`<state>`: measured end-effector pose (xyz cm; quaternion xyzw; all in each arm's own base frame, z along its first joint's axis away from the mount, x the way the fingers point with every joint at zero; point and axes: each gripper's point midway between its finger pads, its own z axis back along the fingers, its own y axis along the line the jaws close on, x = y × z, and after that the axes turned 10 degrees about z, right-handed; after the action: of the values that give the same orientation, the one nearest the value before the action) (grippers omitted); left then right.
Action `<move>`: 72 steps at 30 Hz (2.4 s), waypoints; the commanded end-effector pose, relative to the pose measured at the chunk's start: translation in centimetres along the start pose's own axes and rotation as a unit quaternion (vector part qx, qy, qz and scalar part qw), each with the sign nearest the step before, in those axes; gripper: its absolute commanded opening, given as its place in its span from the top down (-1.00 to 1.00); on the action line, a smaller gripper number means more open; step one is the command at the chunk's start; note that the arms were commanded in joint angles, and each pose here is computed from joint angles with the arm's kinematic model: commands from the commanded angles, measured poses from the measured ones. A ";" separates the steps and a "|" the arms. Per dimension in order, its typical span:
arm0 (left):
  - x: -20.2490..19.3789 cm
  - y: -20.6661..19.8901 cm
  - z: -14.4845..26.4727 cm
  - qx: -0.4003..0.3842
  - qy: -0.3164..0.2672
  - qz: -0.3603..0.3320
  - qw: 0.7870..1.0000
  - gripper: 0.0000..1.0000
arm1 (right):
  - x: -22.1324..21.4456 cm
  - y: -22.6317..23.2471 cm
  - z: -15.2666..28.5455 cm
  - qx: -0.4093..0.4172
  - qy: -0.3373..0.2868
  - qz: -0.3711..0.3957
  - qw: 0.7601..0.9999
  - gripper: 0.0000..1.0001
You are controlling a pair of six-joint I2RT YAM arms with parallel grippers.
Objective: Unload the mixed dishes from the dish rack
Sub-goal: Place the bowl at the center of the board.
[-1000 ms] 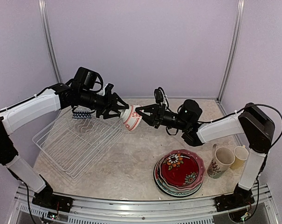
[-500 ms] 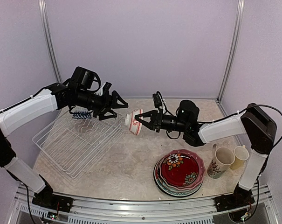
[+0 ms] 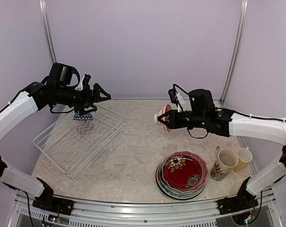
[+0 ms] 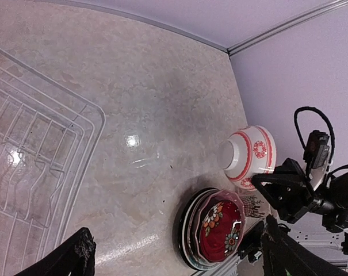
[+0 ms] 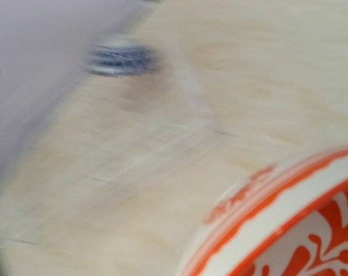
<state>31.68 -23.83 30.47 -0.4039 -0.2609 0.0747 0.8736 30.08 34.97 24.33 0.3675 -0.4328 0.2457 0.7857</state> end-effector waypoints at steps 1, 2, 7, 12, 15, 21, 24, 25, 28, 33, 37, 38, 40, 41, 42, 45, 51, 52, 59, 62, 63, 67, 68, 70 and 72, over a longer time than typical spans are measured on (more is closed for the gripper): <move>-0.1 2.3 0.5 0.033 -0.004 -0.002 0.999 -0.92 | -2.5 -7.4 4.8 -0.227 0.102 0.112 0.962 1.00; -0.1 2.5 0.4 0.035 -0.003 -0.002 0.999 -0.93 | -3.1 -8.4 5.6 -0.255 0.122 0.120 0.952 1.00; -0.2 3.0 -0.3 0.042 0.005 -0.002 0.999 -0.93 | -5.7 -12.4 8.7 -0.370 0.201 0.140 0.896 1.00; -0.4 3.4 -1.0 0.046 0.016 0.001 0.999 -0.93 | -8.1 -16.0 9.5 -0.399 0.262 0.094 0.874 1.00; -0.6 3.6 -1.0 0.051 0.019 0.003 0.999 -0.93 | -9.9 -17.6 9.4 -0.383 0.290 0.048 0.876 1.00; -1.2 4.5 -0.4 0.064 0.017 0.008 0.998 -0.94 | -12.7 -19.4 9.4 -0.374 0.322 0.013 0.869 1.00; -1.4 4.9 -0.3 0.071 0.017 0.010 0.997 -0.94 | -14.0 -20.1 9.2 -0.380 0.342 0.010 0.859 1.00; -1.5 5.0 -0.3 0.072 0.018 0.011 0.997 -0.94 | -14.4 -20.4 9.1 -0.382 0.348 0.009 0.856 1.00; -1.4 5.0 -0.2 0.075 0.016 0.013 0.997 -0.94 | -15.3 -20.6 8.7 -0.378 0.359 0.006 0.853 1.00; -1.4 5.1 0.0 0.079 0.013 0.013 0.997 -0.95 | -16.5 -20.7 8.6 -0.374 0.371 0.003 0.850 1.00; -1.3 5.3 0.0 0.084 0.010 0.014 0.996 -0.95 | -16.4 -20.7 8.7 -0.376 0.369 0.005 0.850 0.81; -1.3 5.4 -0.1 0.086 0.011 0.015 0.996 -0.95 | -16.2 -20.7 8.7 -0.376 0.368 0.006 0.851 0.75; -1.2 5.6 -0.2 0.091 0.009 0.017 0.996 -0.95 | -15.7 -20.5 8.8 -0.374 0.362 0.007 0.854 0.65; -1.2 5.8 -0.3 0.094 0.009 0.018 0.995 -0.95 | -15.4 -20.4 8.7 -0.373 0.358 0.009 0.856 0.60; -1.1 5.9 -0.3 0.097 0.008 0.019 0.995 -0.95 | -15.0 -20.3 8.7 -0.371 0.353 0.010 0.859 0.56; -1.0 6.3 -0.3 0.106 0.004 0.022 0.994 -0.96 | -13.9 -19.8 8.9 -0.366 0.336 0.015 0.868 0.42; -0.1 7.8 0.0 0.122 -0.012 0.055 0.991 -0.96 | -11.5 -18.6 9.0 -0.344 0.295 0.030 0.891 0.19; 0.1 8.3 0.1 0.127 -0.019 0.066 0.990 -0.96 | -11.0 -18.3 9.0 -0.339 0.285 0.033 0.896 0.15; 3.8 13.7 2.5 0.164 -0.092 0.233 0.954 -0.96 | -8.1 -16.4 9.7 -0.307 0.202 0.062 0.928 -0.07; 5.1 15.5 3.0 0.158 -0.115 0.303 0.933 -0.96 | -7.2 -15.8 10.5 -0.305 0.175 0.072 0.933 -0.12; 5.4 16.1 3.0 0.159 -0.122 0.326 0.924 -0.96 | -6.9 -15.7 10.7 -0.304 0.166 0.075 0.935 -0.13; 6.9 18.6 2.9 0.169 -0.156 0.408 0.884 -0.95 | -6.5 -15.0 11.5 -0.298 0.144 0.085 0.940 -0.16; 7.2 19.2 2.6 0.171 -0.161 0.421 0.876 -0.95 | -6.4 -14.9 11.6 -0.296 0.139 0.087 0.941 -0.17; 7.8 20.4 2.3 0.181 -0.176 0.447 0.858 -0.95 | -6.4 -14.7 11.9 -0.293 0.132 0.091 0.943 -0.17; 8.4 21.4 1.9 0.191 -0.190 0.472 0.839 -0.95 | -6.3 -14.5 12.1 -0.291 0.125 0.094 0.944 -0.18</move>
<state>37.99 -7.14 20.50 -0.2979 -0.1883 0.5239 0.7755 31.23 16.16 17.35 0.0387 -0.3962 0.2202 0.8906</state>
